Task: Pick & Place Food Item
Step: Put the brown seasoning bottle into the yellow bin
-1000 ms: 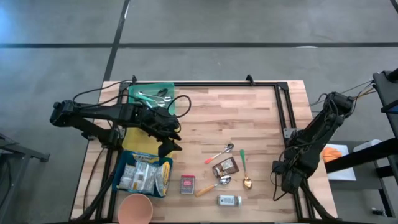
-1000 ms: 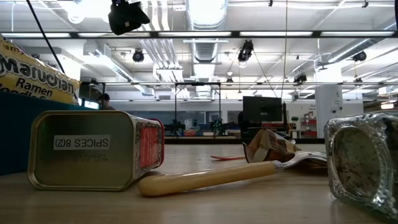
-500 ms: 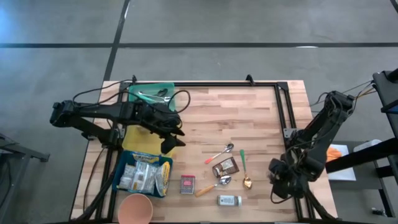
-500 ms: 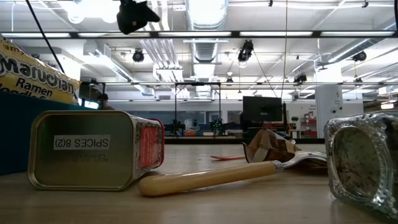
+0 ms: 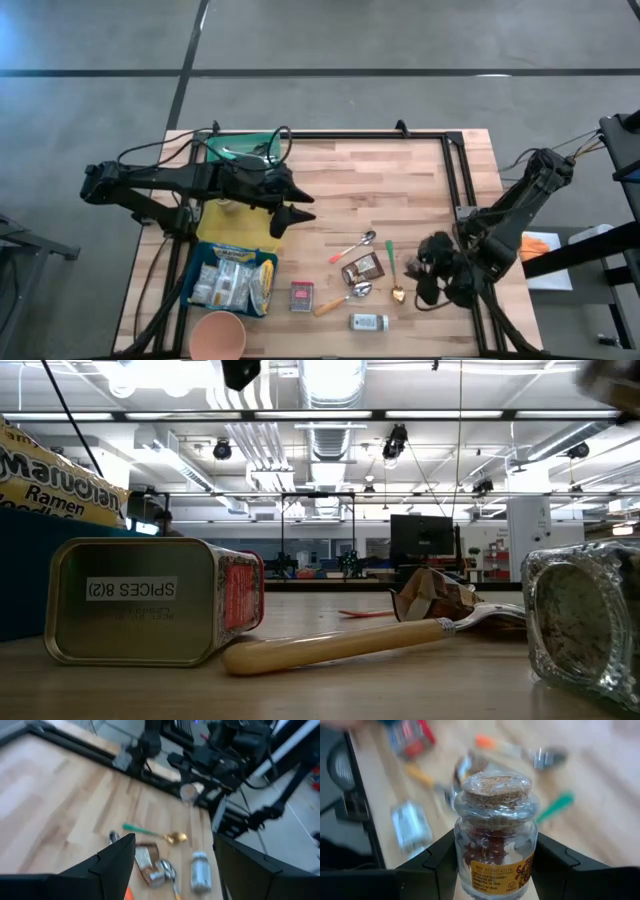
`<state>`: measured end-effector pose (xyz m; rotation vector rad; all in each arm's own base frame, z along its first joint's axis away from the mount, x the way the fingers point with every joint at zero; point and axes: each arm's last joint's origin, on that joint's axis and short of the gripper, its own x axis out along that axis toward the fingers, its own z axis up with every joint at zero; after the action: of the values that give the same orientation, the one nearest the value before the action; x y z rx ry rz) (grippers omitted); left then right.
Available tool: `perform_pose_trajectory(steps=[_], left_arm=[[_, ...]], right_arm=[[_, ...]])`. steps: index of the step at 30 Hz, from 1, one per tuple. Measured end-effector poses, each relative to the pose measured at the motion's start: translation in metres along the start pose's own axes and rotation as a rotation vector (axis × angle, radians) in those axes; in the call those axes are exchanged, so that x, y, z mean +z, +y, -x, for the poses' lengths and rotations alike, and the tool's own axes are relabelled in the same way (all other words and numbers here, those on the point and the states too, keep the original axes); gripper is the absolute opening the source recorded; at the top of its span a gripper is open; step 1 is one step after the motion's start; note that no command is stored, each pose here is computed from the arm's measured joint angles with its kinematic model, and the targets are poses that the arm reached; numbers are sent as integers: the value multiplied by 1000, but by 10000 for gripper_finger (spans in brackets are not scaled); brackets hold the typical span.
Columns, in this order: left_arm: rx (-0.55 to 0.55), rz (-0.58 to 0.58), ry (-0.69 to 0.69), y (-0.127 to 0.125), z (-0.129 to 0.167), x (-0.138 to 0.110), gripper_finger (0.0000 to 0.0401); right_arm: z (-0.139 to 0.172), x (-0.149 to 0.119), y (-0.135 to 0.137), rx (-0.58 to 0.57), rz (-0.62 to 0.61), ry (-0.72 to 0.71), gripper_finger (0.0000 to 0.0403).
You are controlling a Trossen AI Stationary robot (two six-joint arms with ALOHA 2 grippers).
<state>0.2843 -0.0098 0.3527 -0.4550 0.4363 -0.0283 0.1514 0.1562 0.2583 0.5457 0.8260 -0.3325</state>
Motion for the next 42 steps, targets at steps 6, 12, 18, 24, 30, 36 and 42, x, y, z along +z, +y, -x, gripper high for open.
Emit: perform_pose_trajectory(steps=[6,12,18,24,30,36,42], left_arm=[[-17,-10,-123,-3,-7,10,273],[-38,-14,-197,-4,-18,15,273],[-41,-16,-214,-4,-17,17,273],[-52,-5,-115,1,-13,19,273],[-78,-3,-55,2,-10,25,273],[-82,9,49,5,-20,24,273],[-105,-4,175,4,-30,24,273]], right_arm=[[5,50,9,-30,70,-196,186],[3,103,14,-6,111,-362,186],[4,135,17,79,136,-468,186],[-12,146,6,164,121,-351,186],[-20,164,4,190,136,-333,186],[-36,184,7,228,163,-273,186],[-45,205,19,268,217,-238,186]])
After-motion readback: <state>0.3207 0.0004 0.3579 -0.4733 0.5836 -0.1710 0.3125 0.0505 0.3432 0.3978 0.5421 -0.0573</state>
